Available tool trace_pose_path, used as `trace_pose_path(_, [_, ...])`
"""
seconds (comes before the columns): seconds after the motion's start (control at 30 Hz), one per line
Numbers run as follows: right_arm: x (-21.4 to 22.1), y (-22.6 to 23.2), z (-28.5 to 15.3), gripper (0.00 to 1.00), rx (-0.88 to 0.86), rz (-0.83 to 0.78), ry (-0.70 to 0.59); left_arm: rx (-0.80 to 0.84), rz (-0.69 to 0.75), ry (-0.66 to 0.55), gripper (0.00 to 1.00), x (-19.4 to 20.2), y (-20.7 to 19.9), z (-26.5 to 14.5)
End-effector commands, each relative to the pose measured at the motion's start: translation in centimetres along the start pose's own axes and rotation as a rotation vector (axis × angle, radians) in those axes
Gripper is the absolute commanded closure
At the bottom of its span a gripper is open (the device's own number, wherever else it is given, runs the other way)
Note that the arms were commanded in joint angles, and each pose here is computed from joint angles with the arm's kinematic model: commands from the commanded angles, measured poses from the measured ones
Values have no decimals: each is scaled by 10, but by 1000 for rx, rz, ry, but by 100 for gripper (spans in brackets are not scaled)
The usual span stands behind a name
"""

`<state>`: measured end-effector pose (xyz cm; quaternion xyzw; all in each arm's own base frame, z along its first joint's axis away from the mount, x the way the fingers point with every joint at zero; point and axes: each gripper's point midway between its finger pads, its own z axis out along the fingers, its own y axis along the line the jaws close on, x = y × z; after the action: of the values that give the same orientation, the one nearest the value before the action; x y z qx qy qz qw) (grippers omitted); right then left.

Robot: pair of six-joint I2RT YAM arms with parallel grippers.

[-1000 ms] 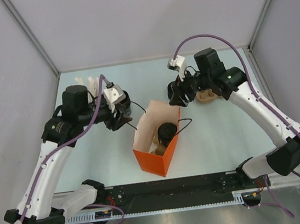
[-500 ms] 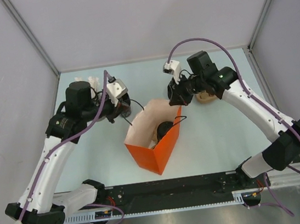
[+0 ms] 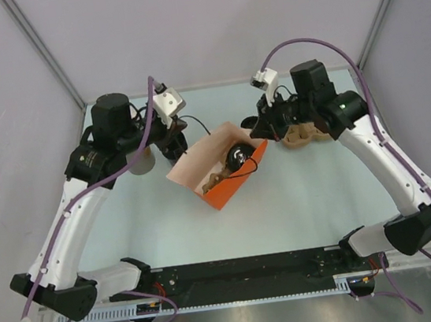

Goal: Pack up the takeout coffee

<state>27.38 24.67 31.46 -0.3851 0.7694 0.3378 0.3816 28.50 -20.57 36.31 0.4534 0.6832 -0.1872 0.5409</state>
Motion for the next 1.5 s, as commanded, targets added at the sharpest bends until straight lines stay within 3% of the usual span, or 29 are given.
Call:
trace_pose_path(0.0, [-31,13,-35,100,23,-40,-114,-21,74,-83,100,-39,8,3])
trace_pose_path(0.27, [-2,0,-29,100,70,-8,-46,-16,65,-46,97,-33,19,41])
trace_pose_path(0.57, [24,11,-34,100,39,-18,19,-8,61,-43,96,-40,26,55])
trace_pose_path(0.67, [37,13,-36,100,38,-27,42,11,62,-26,76,-31,20,60])
trace_pose_path(0.7, [42,14,-36,100,34,-27,54,10,58,-15,58,-26,19,61])
trace_pose_path(0.77, [54,14,-37,84,27,-33,91,8,61,-13,45,-25,18,61])
trace_pose_path(0.8, [57,14,-37,73,28,-39,96,-2,63,-15,31,-26,19,59])
trace_pose_path(0.83, [59,14,-38,53,30,-41,100,-5,64,-18,26,-27,20,58])
trace_pose_path(0.9, [57,17,-44,41,26,-63,80,-16,70,-29,12,-31,21,54])
trace_pose_path(0.93, [52,17,-46,30,26,-73,58,-24,76,-39,10,-35,22,50])
trace_pose_path(1.03, [35,25,-61,12,35,-121,-29,-42,87,-76,0,-48,22,37])
trace_pose_path(1.27, [3,19,-94,4,132,-174,-181,-78,112,-109,0,-55,17,8])
trace_pose_path(1.47, [-5,-29,-115,4,326,-62,-278,-129,84,-28,0,-9,15,2])
